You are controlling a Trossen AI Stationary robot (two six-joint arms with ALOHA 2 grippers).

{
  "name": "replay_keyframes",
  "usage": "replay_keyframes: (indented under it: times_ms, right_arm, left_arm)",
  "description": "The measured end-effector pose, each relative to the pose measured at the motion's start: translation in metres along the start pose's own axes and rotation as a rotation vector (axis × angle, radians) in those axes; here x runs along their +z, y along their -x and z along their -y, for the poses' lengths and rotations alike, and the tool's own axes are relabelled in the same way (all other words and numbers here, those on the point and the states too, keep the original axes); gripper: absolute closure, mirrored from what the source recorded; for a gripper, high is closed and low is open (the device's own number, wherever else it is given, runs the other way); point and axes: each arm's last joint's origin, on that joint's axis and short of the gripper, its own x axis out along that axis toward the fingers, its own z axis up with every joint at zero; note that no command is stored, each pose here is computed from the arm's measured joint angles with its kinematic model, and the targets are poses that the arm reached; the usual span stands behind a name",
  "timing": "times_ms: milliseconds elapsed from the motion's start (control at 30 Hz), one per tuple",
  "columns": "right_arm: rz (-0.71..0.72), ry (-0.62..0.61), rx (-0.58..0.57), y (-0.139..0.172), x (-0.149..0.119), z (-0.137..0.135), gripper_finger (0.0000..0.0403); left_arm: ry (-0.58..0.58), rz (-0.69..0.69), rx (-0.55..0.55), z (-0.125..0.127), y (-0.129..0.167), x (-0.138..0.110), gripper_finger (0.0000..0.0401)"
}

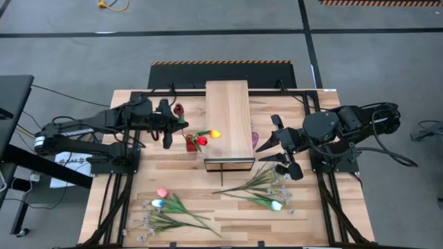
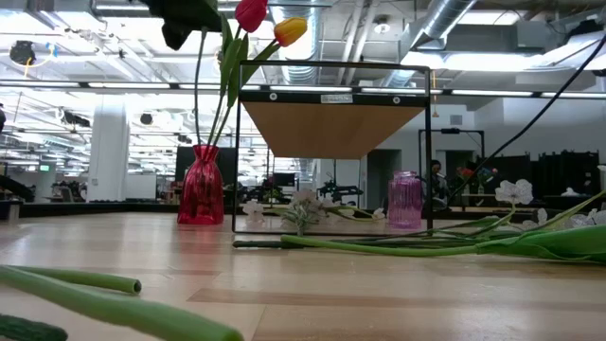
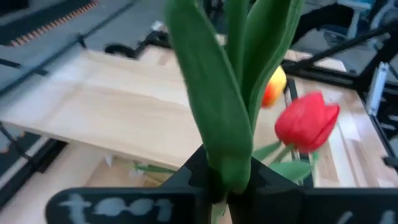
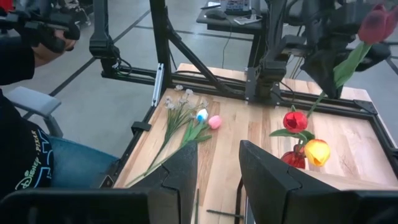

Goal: Pick and place flowers into a vace then onto a shelf
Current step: Put the dark red tulip into the red flower vase

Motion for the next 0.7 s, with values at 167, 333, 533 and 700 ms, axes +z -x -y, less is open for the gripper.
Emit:
replay_keyframes:
  times_ms: [167,333,533,700]
  right_arm:
    - [-0.002,0.0,-0.001,0.0,0.0,0.0,0.029]
    - [-0.008,0.001,-0.002,0.0,-0.001,0.0,0.029]
    - [-0.021,0.001,-0.002,0.0,-0.002,0.0,0.029]
    - [-0.022,0.002,-0.001,0.0,-0.002,0.0,0.029]
  left_arm:
    - [0.0,-0.002,-0.025,-0.001,-0.007,-0.01,0.0366]
    - [0.002,-0.02,-0.028,-0.002,-0.014,-0.022,0.0353]
    - [0.003,-0.02,-0.028,-0.005,-0.024,-0.04,0.0345]
    - [0.001,-0.018,-0.021,-0.007,-0.03,-0.051,0.0339]
